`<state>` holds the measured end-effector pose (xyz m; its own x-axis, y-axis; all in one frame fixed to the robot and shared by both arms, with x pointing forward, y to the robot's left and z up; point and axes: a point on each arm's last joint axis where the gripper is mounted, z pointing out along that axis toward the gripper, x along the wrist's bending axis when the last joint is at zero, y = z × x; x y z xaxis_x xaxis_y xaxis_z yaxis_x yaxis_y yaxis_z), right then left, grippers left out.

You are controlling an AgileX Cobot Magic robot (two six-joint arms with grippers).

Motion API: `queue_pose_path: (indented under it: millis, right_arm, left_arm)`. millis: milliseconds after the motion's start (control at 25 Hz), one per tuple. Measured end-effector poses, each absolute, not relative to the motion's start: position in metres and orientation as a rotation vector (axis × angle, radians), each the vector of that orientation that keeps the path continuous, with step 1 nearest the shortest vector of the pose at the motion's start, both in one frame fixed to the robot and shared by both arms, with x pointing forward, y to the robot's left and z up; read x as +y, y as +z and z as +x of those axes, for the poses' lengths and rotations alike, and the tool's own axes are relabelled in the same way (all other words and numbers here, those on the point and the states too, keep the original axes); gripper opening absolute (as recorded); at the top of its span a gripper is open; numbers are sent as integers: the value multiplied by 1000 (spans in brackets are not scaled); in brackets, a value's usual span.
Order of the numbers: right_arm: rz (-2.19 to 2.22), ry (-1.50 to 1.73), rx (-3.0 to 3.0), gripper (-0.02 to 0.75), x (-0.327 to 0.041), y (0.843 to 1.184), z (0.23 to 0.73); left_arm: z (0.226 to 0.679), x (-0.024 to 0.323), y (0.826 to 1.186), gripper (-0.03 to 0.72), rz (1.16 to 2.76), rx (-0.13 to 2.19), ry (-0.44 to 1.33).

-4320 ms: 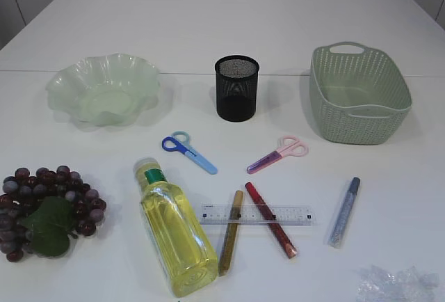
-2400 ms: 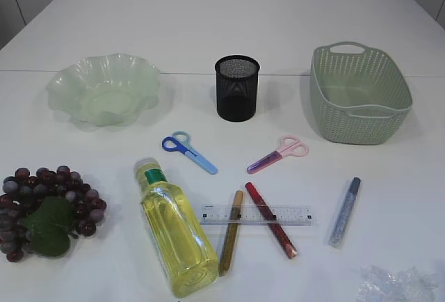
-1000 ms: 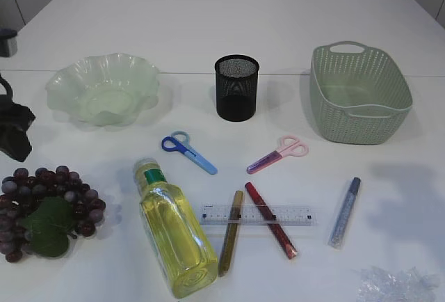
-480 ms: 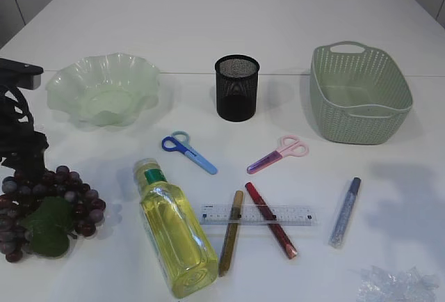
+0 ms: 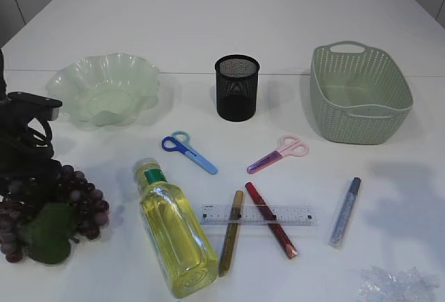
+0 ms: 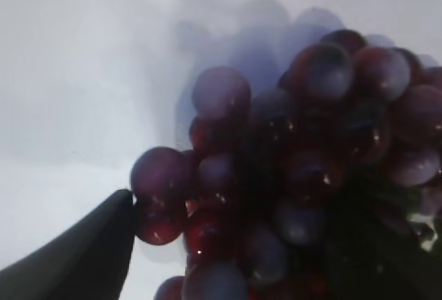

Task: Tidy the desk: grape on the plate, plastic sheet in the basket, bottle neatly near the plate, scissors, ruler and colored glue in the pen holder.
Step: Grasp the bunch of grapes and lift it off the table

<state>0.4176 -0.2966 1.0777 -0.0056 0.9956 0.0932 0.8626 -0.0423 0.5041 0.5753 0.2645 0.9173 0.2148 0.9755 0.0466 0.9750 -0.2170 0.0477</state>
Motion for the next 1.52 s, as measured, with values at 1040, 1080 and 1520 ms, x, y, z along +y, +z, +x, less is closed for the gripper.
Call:
queue_pose_path:
  millis: [1040,1080,1520]
  right_arm:
    - [1955,661,1906,512,-297,1079,422]
    - [1956,661,1906,512,-297,1079,422]
    - [1957,664,1905,512,-297,1079,422]
  left_arm:
    - [575,263,894,239,2456,2007,2]
    - [575,263,895,239,2454,2006,5]
    - [569,263,958,233,2340,1926,187]
